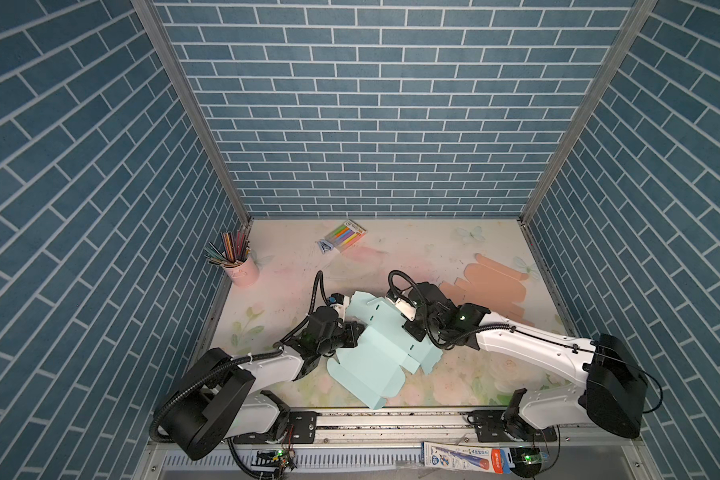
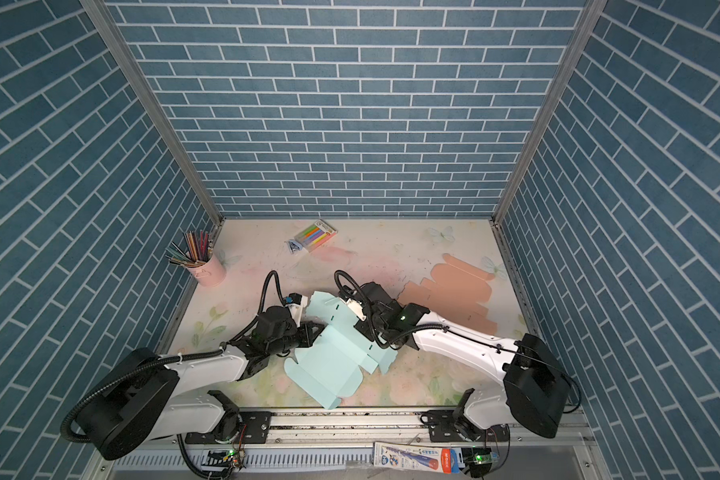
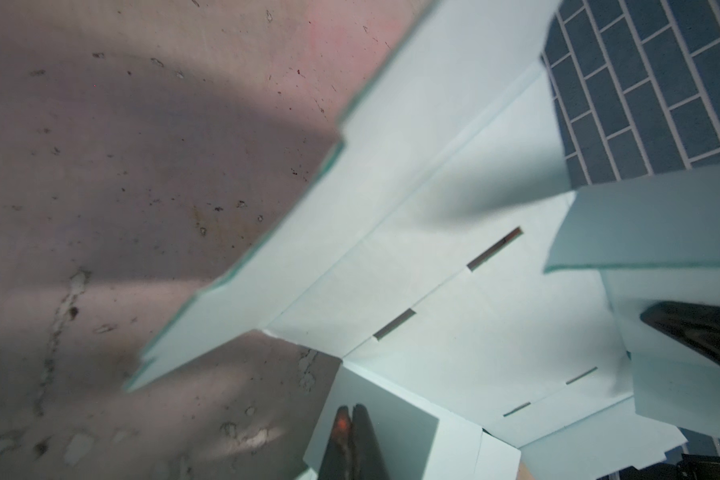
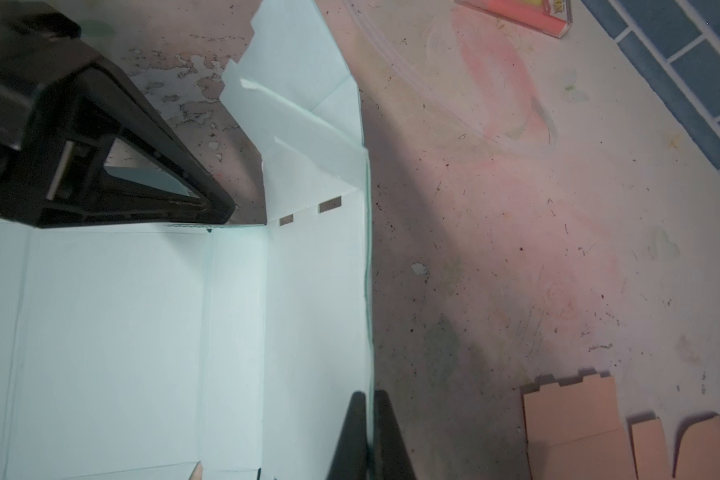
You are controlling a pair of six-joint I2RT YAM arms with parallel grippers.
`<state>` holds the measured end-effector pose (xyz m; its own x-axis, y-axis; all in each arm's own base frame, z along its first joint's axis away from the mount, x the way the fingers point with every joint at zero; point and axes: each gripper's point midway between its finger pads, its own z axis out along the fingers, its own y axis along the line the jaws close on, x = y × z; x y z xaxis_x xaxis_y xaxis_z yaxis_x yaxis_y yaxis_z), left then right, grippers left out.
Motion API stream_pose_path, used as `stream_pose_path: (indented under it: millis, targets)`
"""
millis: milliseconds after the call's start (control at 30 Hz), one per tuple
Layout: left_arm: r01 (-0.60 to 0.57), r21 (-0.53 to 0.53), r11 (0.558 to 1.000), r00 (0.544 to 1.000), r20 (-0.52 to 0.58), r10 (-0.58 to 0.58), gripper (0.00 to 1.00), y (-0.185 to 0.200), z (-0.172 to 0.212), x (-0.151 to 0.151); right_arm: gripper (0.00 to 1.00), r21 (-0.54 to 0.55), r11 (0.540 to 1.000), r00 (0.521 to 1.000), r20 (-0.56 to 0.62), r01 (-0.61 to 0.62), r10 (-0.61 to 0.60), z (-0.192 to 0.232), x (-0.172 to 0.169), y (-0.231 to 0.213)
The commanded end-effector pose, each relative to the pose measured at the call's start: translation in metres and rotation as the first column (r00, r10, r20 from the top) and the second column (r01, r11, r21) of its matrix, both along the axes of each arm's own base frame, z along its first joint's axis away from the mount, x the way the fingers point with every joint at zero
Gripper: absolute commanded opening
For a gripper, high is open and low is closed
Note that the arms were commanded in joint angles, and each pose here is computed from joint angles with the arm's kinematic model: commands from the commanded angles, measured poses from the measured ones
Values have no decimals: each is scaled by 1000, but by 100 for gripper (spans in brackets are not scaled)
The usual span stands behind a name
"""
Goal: Fold the paper box
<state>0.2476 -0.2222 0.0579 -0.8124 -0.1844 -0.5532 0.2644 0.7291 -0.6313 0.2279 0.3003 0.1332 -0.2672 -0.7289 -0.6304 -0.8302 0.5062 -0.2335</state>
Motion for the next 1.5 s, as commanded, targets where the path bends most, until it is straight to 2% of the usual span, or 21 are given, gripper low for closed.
stream_pose_path:
  millis: [0,200,367,667,900,1100,1300,1367,1467]
  targets:
    - [-8,1,1000,1000,18,8,0,0,1,2,0,-63,998,992,126,-26,33,10,5,7]
    - [-13,6,1000,1000,2,13,0,3,-3,0,0,-176,984,957,283,-10,60,6,3,9]
    - [-28,11,1000,1000,7,28,0,13,1,1,0,-213,977,920,384,9,75,12,2,11]
    - [-82,13,997,993,85,80,0,42,37,7,0,-294,956,889,443,21,116,4,1,8]
    - [-166,-12,986,975,151,166,0,74,74,33,0,-335,942,845,503,-3,182,5,-9,17]
    - [-266,-18,964,953,149,266,0,90,69,63,0,-391,920,793,559,-6,243,4,-14,25]
    - [-212,-12,977,971,111,212,0,78,54,82,0,-439,898,749,602,21,277,2,-13,26]
    - [-175,-29,984,978,106,177,0,67,52,80,0,-449,893,736,613,26,287,3,-12,27]
    - [-137,14,990,985,103,135,0,55,44,72,0,-453,891,720,626,24,299,5,-12,29]
